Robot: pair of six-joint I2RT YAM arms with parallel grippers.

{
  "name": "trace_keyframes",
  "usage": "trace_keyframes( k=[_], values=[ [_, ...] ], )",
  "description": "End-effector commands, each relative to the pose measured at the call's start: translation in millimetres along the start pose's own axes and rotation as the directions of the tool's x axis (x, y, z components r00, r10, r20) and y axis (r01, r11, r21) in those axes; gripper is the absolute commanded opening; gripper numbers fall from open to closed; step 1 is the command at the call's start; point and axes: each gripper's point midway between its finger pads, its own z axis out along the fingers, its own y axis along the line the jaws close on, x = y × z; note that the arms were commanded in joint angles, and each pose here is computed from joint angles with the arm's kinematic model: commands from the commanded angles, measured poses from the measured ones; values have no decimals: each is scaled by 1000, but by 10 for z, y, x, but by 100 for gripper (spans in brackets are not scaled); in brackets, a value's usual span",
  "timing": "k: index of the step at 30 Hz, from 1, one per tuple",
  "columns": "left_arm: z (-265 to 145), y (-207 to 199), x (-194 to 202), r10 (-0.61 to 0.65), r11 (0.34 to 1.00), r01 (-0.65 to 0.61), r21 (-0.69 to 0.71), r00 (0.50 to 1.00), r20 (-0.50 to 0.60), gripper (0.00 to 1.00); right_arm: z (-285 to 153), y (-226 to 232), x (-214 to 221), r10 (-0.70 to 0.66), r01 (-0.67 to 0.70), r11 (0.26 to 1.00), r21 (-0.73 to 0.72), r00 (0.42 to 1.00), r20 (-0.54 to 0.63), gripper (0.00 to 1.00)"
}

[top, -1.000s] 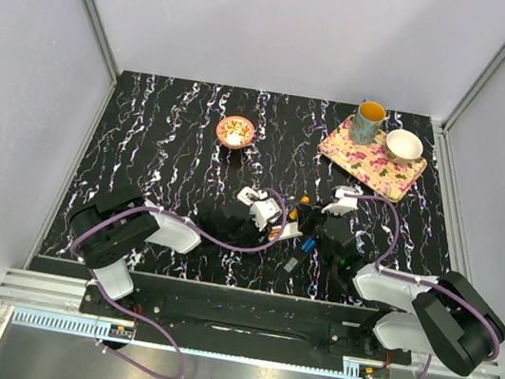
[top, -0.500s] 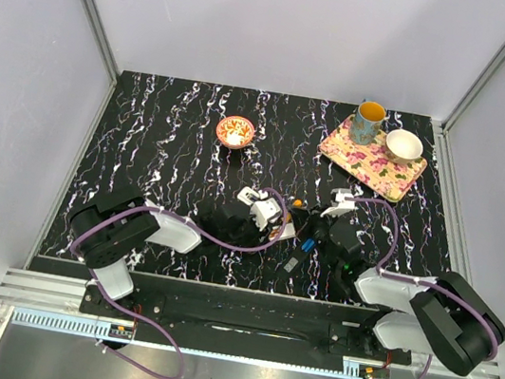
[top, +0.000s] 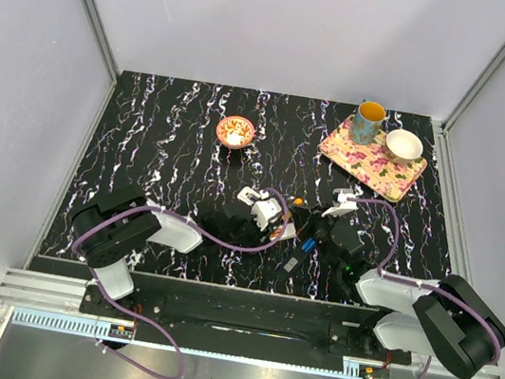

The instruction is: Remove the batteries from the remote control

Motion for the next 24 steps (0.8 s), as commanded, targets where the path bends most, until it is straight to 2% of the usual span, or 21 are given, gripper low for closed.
trace_keyframes(
  k=[1, 6, 16, 24],
  values=[
    [-15, -166, 413, -24, 997, 33, 64, 989, -143, 7, 45, -217, -318, -103, 86, 985, 149, 988, 114, 0],
    [-5, -173, 418, -24, 997, 34, 68, 989, -146, 7, 107, -261, -347, -149, 128, 977, 171, 983, 111, 0],
    [-13, -170, 434, -25, 997, 35, 66, 988, -151, 7, 157, -364, -194, -136, 118, 975, 187, 987, 88, 0],
    [-14, -165, 438, -25, 997, 35, 63, 988, -152, 6, 145, -227, -56, -49, 46, 993, 113, 998, 28, 0]
  ],
)
